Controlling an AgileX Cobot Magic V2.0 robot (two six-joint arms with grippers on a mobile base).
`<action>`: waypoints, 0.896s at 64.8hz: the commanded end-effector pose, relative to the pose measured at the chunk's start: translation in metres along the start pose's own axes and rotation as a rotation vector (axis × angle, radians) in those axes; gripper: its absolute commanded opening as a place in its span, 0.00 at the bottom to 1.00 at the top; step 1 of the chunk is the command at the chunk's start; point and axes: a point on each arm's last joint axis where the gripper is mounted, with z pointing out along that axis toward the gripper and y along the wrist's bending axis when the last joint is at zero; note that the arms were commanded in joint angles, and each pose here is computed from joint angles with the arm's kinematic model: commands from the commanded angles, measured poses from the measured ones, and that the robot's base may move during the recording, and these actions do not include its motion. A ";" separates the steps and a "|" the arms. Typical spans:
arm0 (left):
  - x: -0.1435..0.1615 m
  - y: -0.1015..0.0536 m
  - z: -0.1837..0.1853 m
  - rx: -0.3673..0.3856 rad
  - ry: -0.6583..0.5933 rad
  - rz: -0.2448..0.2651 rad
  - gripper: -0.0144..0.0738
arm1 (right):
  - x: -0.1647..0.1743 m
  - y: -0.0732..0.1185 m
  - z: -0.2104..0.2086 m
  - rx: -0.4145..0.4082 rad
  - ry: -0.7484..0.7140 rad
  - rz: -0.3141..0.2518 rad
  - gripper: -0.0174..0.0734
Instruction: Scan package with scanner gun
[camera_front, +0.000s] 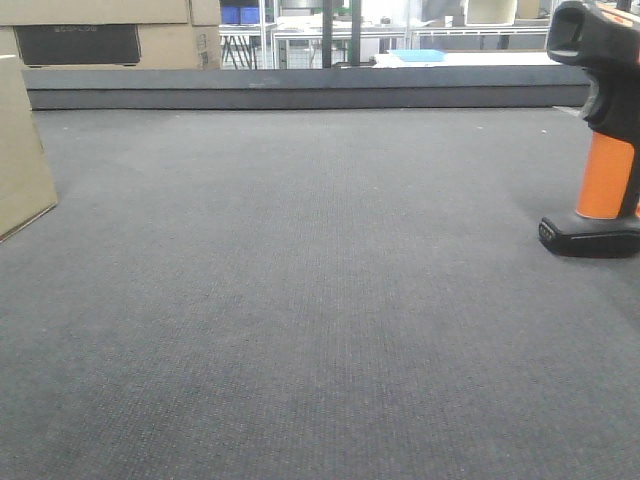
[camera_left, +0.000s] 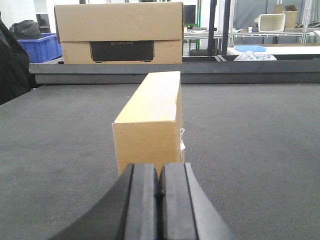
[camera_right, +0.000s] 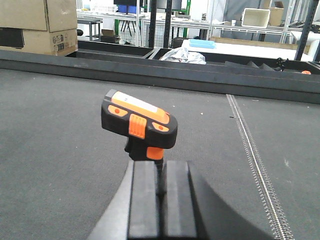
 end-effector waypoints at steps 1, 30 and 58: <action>-0.003 0.000 -0.001 -0.001 -0.035 -0.011 0.04 | -0.002 -0.001 -0.001 0.011 -0.026 -0.006 0.02; -0.003 0.000 -0.001 -0.001 -0.035 -0.011 0.04 | -0.002 -0.001 -0.001 0.010 -0.026 -0.003 0.02; -0.003 0.000 -0.001 -0.001 -0.035 -0.011 0.04 | 0.046 -0.011 0.009 0.132 -0.082 0.068 0.02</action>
